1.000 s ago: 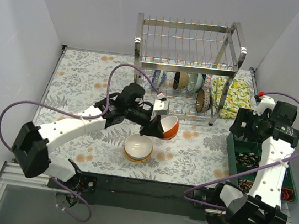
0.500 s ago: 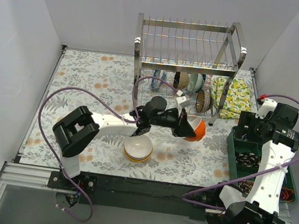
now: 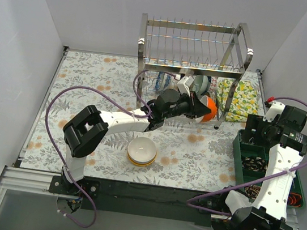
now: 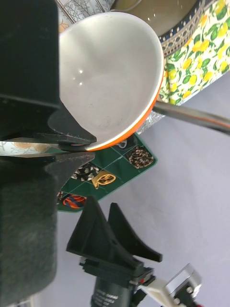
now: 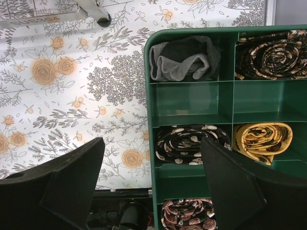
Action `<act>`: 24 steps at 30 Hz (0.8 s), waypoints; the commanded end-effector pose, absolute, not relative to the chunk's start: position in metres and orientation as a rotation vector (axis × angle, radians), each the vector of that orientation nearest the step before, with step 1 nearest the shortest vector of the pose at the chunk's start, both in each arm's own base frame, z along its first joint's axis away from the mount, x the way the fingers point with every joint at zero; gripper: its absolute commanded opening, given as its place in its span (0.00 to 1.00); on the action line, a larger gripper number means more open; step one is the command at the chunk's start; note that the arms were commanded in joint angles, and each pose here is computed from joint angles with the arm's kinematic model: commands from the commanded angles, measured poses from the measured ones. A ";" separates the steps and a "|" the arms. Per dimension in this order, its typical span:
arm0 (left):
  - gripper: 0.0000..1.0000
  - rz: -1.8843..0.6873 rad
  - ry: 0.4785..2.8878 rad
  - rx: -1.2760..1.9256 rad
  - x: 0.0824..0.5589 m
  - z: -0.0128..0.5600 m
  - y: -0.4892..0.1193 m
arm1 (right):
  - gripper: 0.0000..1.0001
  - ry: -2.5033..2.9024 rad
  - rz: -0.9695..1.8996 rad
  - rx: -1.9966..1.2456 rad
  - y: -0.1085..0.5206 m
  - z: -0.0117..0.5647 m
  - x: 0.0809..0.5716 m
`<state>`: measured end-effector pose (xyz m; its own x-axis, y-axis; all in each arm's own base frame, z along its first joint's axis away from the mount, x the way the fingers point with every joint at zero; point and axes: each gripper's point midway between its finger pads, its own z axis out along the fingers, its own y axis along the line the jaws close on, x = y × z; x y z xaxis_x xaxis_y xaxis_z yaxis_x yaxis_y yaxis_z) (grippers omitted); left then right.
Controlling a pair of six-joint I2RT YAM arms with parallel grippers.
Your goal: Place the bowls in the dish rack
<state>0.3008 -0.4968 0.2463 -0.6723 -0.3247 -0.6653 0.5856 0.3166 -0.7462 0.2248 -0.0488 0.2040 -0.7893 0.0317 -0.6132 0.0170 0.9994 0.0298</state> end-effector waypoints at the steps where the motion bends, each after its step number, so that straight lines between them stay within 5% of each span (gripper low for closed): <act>1: 0.00 -1.455 1.749 0.111 0.318 0.264 -0.494 | 0.89 2.445 0.004 0.048 -0.052 0.220 0.227; 24: 0.00 -1.575 1.710 0.257 0.363 0.211 -0.479 | 0.89 2.454 -0.022 0.075 -0.056 0.221 0.226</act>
<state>0.3704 -0.4684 0.1741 -0.6843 -0.3496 -0.6399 0.5504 0.3281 -0.7678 0.2223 -0.0525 0.2057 -0.7952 0.0398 -0.6050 0.0384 0.9991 0.0152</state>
